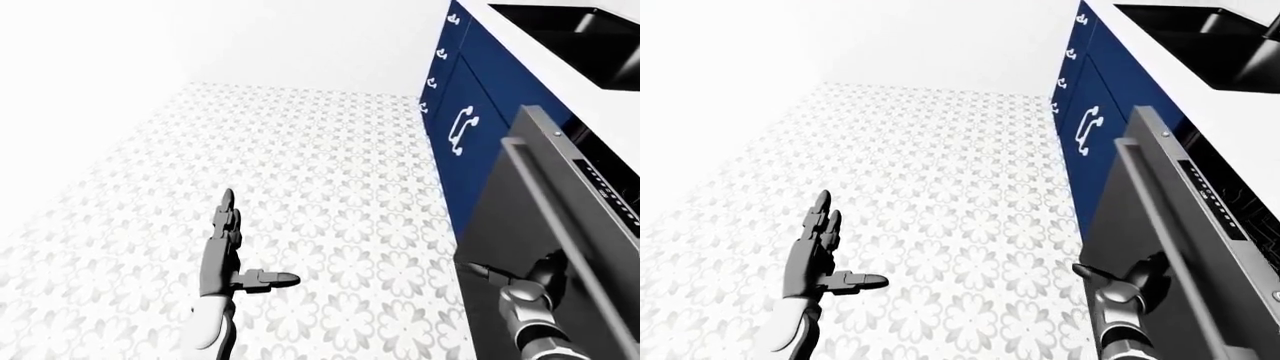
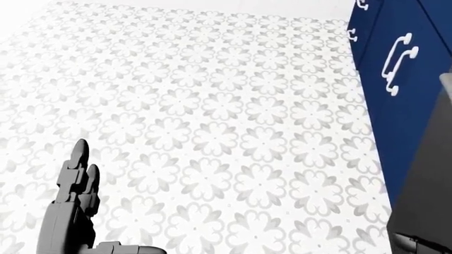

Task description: Close the dishwasher door

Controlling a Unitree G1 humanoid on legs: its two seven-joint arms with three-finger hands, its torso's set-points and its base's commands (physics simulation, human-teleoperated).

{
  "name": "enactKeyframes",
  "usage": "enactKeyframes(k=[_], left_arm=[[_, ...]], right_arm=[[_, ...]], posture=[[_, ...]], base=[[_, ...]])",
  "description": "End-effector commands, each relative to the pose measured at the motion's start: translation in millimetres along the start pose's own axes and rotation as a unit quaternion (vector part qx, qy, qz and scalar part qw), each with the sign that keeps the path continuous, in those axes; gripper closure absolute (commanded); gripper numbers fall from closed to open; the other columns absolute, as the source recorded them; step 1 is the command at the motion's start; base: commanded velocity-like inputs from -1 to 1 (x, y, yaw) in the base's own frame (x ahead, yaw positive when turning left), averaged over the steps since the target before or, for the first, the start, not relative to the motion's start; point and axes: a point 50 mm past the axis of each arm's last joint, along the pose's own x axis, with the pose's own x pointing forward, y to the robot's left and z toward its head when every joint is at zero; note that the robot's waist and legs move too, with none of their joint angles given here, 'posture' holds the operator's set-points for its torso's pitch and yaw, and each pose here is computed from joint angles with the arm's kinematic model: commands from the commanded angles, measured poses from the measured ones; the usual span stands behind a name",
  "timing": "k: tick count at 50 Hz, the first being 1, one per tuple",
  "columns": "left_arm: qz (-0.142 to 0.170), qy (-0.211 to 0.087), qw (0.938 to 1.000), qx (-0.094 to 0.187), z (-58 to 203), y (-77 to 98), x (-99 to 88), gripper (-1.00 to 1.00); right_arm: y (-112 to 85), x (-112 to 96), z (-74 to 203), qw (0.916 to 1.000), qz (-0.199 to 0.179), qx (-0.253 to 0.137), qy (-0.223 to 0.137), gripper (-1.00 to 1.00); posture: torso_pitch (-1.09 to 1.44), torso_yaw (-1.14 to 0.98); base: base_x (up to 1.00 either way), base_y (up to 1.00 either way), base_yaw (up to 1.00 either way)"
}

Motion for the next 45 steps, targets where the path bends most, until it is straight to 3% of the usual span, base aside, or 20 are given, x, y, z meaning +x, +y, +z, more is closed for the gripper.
enactKeyframes(k=[1, 45], left_arm=[[0.000, -0.045, 0.9990, 0.001, 16.4, -0.3, 2.3, -1.00], [-0.001, -0.045, 0.9990, 0.001, 14.8, -0.6, 1.6, -1.00]], right_arm=[[-19.1, 10.9, 28.2, 0.9967, -0.052, 0.038, -0.049, -1.00], [-71.4, 31.6, 18.1, 0.9940, -0.094, 0.051, -0.025, -1.00]], posture=[[0.00, 0.00], [0.00, 0.00]], base=[[0.00, 0.00, 0.00], [0.00, 0.00, 0.00]])
